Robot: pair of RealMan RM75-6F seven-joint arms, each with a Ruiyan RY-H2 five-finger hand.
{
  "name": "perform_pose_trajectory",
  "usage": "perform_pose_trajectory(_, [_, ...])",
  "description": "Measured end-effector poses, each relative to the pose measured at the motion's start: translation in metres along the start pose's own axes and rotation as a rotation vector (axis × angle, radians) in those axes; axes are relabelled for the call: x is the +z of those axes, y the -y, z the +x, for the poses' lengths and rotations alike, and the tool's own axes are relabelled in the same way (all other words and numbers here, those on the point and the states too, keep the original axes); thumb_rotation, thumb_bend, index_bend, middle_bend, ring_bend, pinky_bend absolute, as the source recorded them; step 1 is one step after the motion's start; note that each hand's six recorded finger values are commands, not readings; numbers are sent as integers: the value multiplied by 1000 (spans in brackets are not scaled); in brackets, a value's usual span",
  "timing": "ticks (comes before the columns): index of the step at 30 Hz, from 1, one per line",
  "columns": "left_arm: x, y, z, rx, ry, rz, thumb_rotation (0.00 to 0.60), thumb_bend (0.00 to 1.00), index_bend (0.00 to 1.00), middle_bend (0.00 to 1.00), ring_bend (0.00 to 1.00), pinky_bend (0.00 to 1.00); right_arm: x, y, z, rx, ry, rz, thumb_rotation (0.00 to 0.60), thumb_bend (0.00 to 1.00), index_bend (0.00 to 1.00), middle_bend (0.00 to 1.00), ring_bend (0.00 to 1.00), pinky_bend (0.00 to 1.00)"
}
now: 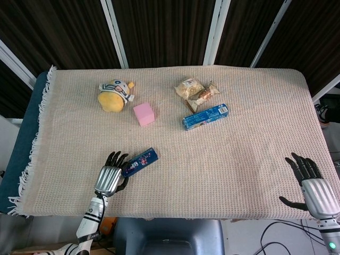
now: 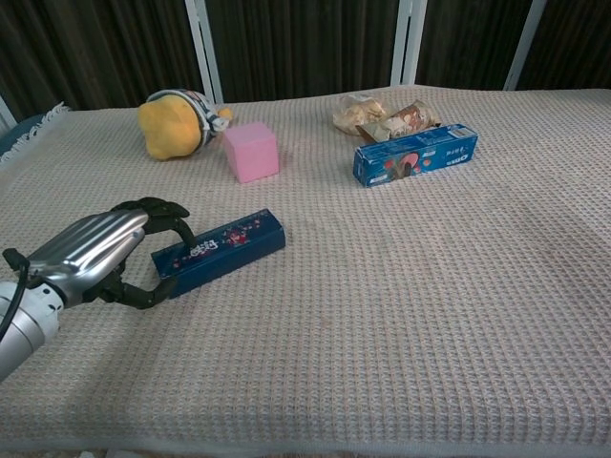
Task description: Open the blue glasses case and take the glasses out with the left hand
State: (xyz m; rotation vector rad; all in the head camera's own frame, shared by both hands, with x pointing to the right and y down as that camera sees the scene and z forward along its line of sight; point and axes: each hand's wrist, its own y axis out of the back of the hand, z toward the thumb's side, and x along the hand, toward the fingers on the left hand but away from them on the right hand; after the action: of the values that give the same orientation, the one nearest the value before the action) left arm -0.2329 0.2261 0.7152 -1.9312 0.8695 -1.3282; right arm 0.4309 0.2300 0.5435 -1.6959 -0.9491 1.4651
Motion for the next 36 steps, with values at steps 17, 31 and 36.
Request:
perform_pose_trajectory(17, [-4, 1, 1, -19, -8, 12, 600, 386, 368, 123, 37, 48, 0, 0, 0, 1, -1, 1, 600, 203, 0, 0, 0, 0])
perform_pose_trajectory(31, [-5, 2, 2, -28, -14, 19, 600, 388, 378, 124, 36, 52, 0, 0, 0, 0, -3, -3, 600, 203, 0, 0, 0, 0])
perform_pose_trajectory(36, [-4, 2, 4, -25, -17, 16, 600, 389, 387, 124, 33, 52, 0, -1, 1, -1, -3, -3, 600, 203, 0, 0, 0, 0])
